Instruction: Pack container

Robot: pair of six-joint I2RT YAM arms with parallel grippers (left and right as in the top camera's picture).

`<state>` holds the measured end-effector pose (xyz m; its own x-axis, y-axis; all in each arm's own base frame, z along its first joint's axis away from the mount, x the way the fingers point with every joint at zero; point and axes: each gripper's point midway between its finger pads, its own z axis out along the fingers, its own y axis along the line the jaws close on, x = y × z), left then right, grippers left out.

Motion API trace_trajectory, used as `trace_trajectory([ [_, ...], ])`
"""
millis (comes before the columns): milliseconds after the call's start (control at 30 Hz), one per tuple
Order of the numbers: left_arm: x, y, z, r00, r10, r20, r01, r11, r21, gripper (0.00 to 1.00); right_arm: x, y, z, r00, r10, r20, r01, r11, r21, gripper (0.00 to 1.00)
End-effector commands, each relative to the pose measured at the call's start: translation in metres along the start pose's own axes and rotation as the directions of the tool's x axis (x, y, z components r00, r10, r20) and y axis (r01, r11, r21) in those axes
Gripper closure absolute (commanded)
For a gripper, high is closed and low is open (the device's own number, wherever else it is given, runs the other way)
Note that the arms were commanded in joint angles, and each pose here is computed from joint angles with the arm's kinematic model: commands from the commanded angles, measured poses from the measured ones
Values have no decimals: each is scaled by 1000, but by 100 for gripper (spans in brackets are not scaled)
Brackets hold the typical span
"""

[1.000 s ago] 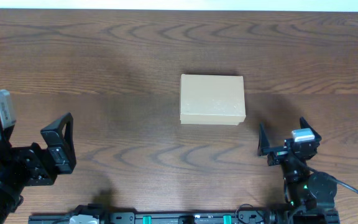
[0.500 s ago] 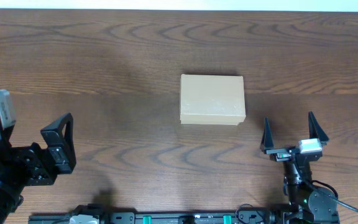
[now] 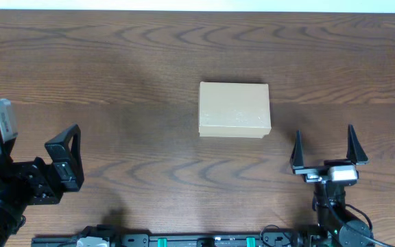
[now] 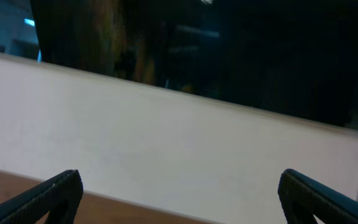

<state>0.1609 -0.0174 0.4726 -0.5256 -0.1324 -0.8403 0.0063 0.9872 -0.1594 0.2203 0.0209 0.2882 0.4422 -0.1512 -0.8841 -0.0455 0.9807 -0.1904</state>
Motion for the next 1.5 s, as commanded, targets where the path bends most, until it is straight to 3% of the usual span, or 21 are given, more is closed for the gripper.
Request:
trace_trajectory([
  [0, 19, 5, 1, 997, -6, -81, 4, 1000, -25, 5, 7, 4, -2, 1000, -20, 2, 20, 1000, -9, 1],
  [300, 19, 5, 1, 997, -6, -81, 4, 1000, -25, 5, 22, 3, -2, 998, -35, -60, 35, 999, 0, 1],
  [467, 19, 5, 1, 997, -6, -81, 4, 1000, -25, 5, 67, 10, -9, 970, -45, -239, 38, 999, -32, 1],
  [700, 19, 5, 1, 997, -6, -81, 4, 1000, -25, 5, 126, 22, -33, 875, -22, -483, -16, 997, -74, 1],
  [1067, 19, 5, 1, 997, -6, -81, 4, 1000, -25, 5, 131, 2, -36, 855, 151, -496, -112, 988, 107, 1],
  [1333, 19, 5, 1, 997, -6, -81, 4, 1000, -25, 5, 131, -4, -36, 848, 205, -488, -142, 976, 163, 1],
  [1467, 19, 5, 1, 997, -6, -81, 4, 1000, -25, 5, 131, -4, -36, 854, 162, -495, -106, 984, 141, 1],
])
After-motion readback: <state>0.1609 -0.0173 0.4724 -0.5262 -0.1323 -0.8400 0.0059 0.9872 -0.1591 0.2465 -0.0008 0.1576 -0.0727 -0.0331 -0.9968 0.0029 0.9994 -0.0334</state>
